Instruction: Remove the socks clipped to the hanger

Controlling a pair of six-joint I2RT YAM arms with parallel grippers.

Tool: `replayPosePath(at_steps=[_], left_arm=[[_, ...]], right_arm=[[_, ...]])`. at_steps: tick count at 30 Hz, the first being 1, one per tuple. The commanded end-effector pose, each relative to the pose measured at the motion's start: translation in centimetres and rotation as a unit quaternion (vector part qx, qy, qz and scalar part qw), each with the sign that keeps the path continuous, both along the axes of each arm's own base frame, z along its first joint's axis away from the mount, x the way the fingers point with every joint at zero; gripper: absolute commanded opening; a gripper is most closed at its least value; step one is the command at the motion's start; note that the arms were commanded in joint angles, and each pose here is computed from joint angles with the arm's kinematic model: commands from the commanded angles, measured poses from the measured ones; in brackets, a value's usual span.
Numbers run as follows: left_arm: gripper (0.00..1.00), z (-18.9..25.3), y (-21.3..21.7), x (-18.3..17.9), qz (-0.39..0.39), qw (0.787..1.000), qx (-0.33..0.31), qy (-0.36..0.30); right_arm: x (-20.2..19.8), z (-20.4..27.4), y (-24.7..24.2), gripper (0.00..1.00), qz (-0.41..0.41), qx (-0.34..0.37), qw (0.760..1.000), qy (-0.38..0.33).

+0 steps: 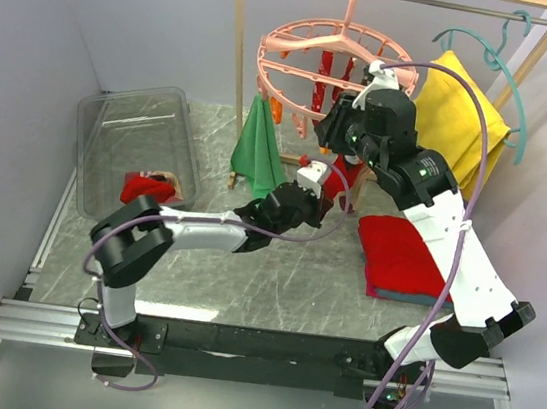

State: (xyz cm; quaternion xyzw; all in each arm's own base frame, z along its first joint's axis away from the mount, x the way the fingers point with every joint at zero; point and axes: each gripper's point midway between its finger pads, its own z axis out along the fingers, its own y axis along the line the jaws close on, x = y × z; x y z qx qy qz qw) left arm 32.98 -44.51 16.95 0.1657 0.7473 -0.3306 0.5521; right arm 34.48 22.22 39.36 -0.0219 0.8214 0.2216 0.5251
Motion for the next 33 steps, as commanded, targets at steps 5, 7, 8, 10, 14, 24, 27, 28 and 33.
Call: replayPosePath(at_steps=[5, 7, 8, 10, 14, 24, 27, 28, 33], left_arm=[[0.01, 2.3, 0.5, -5.6, -0.083, 0.993, -0.029, 0.083], [0.01, 2.2, 0.7, -5.9, -0.082, 0.991, -0.027, 0.102], [0.01, 2.3, 0.6, -6.1, -0.086, 0.99, -0.025, 0.108], [0.01, 2.2, 0.3, -6.9, -0.105, 0.987, -0.026, 0.117], [0.01, 3.1, 0.3, -7.9, -0.121, 0.984, -0.036, 0.128], [0.01, 6.1, 1.6, -10.9, -0.155, 0.973, -0.067, 0.158], [0.01, 7.1, 2.4, -11.1, -0.152, 0.975, -0.066, 0.15], [0.01, 7.5, 2.4, -11.2, -0.153, 0.975, -0.067, 0.149], [0.01, 8.6, 2.9, -11.8, -0.165, 0.973, -0.066, 0.145]], right_arm=[[-1.6, -0.5, -1.6, 0.61, -0.008, -0.035, 0.999, 0.016], [-2.3, -0.7, -2.0, 0.66, -0.003, -0.044, 0.999, 0.02], [-2.7, -0.7, -2.0, 0.7, 0.001, -0.045, 0.999, 0.021], [-3.5, -0.4, -2.5, 0.7, 0.002, -0.04, 0.999, 0.016], [-4.8, 0.7, -3.9, 0.7, -0.005, -0.035, 0.999, -0.001], [-3.4, 1.9, -8.4, 0.66, -0.096, -0.117, 0.988, -0.036], [-2.3, 2.7, -8.4, 0.66, -0.098, -0.114, 0.988, -0.044], [-1.9, 2.8, -8.6, 0.66, -0.101, -0.114, 0.987, -0.046], [-0.7, 2.4, -7.0, 0.66, -0.059, -0.09, 0.993, -0.054]])
